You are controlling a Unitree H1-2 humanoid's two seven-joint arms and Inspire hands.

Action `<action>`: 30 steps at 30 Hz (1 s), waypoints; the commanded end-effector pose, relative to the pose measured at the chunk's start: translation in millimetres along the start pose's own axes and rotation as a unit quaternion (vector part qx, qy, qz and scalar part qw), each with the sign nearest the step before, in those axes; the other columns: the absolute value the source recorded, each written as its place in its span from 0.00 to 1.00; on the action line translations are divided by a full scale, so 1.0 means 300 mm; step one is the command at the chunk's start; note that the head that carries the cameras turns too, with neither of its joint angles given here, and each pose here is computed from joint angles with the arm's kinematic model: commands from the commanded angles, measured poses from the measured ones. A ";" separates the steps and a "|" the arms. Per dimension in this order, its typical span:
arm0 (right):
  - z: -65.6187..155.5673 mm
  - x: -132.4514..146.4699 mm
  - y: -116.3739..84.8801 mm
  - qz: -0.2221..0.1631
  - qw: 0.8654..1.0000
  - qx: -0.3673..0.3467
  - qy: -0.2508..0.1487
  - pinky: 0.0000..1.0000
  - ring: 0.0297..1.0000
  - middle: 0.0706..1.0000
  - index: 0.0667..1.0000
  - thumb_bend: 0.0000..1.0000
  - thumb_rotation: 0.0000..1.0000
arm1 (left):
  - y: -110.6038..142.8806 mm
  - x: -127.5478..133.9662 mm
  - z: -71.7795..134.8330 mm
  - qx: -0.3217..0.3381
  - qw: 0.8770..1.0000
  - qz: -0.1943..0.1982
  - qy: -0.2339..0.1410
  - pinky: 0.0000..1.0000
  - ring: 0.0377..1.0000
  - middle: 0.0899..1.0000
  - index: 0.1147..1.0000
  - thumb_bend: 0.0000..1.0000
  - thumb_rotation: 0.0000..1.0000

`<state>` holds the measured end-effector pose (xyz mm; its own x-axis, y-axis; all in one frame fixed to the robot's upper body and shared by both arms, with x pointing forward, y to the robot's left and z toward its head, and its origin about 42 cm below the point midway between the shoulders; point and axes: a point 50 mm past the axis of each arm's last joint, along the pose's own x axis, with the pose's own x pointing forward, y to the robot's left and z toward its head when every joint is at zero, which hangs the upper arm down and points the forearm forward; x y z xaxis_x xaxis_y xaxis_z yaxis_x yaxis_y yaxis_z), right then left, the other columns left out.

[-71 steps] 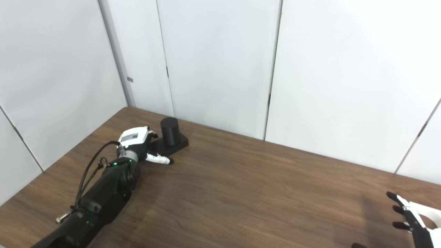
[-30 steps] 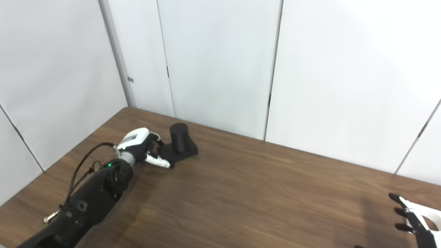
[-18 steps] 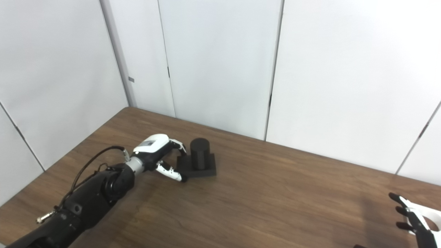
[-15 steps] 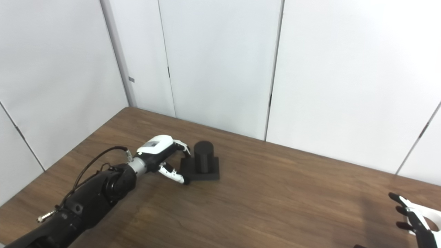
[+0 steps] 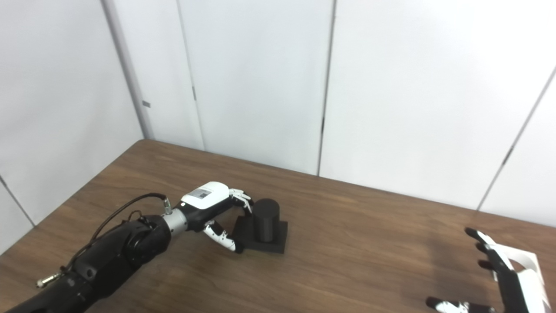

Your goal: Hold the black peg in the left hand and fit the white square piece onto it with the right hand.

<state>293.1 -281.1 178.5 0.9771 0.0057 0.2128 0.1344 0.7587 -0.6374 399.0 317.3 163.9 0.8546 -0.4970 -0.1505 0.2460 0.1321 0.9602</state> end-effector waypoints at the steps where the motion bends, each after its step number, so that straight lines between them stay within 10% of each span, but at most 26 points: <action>1: 0.040 0.030 -0.031 -0.022 0.999 -0.003 -0.028 0.76 0.85 0.89 0.84 0.74 0.02 | -0.082 0.026 0.082 0.020 0.997 -0.057 -0.055 0.85 0.89 0.83 0.42 0.52 0.07; 15: 0.031 0.048 0.006 -0.025 0.998 0.008 -0.053 0.71 0.82 0.89 0.84 0.76 0.20 | -0.167 0.101 0.261 0.061 0.980 -0.132 -0.139 0.85 0.88 0.82 0.42 0.52 0.07; 30: 0.082 0.117 -0.076 -0.029 0.991 -0.102 -0.083 0.72 0.85 0.90 0.82 0.77 0.22 | -0.132 0.056 0.207 0.072 0.977 -0.144 -0.142 0.83 0.86 0.83 0.42 0.52 0.06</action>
<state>312.0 -280.2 194.2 0.9543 0.0760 0.2891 0.1765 0.6373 -0.7501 394.4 239.7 167.6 0.6560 -0.7243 -0.2123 0.2816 -0.0262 0.9592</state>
